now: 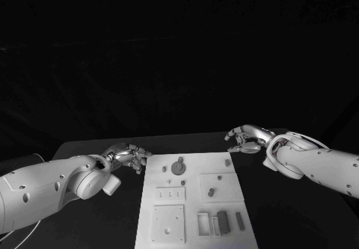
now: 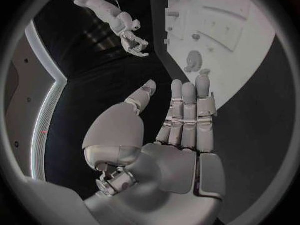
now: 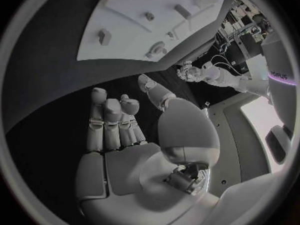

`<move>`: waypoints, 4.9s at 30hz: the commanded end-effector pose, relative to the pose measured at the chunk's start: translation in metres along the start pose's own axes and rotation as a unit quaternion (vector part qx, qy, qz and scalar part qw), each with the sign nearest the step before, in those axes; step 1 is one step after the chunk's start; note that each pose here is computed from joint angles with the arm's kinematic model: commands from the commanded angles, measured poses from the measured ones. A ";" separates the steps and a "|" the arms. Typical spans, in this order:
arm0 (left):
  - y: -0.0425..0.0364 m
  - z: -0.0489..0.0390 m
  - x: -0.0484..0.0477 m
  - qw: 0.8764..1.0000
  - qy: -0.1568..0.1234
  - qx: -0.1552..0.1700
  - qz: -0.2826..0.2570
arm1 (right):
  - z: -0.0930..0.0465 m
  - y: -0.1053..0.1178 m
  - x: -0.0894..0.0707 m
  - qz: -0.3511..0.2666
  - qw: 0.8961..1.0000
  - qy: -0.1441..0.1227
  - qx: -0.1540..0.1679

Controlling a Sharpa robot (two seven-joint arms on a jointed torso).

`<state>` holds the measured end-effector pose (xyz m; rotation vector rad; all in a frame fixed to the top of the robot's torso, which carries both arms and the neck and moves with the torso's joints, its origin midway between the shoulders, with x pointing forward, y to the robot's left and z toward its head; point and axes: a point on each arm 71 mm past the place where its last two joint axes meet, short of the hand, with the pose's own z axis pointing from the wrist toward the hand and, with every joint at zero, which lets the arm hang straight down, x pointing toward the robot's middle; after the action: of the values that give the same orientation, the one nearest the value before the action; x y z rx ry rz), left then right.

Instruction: Assemble the parts on the task board

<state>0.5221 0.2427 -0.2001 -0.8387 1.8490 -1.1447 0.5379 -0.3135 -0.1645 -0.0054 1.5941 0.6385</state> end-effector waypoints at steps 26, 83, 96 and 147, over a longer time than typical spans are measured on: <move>0.0012 0.0002 0.0000 1.000 0.004 0.005 -0.001 | -0.018 -0.046 0.061 -0.017 0.998 0.050 0.022; 0.0013 -0.0019 0.0022 1.000 0.010 0.002 -0.003 | 0.003 -0.038 0.081 -0.011 0.998 0.057 0.017; 0.0015 -0.0021 0.0022 1.000 0.011 0.001 -0.003 | 0.002 -0.038 0.083 -0.011 0.998 0.052 0.016; 0.0018 -0.0017 0.0029 1.000 0.013 -0.002 -0.002 | 0.004 -0.037 0.083 -0.006 0.999 0.042 0.023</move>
<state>0.5196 0.2440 -0.2027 -0.8450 1.8654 -1.1429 0.5434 -0.3138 -0.2556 -0.0113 1.6956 0.5930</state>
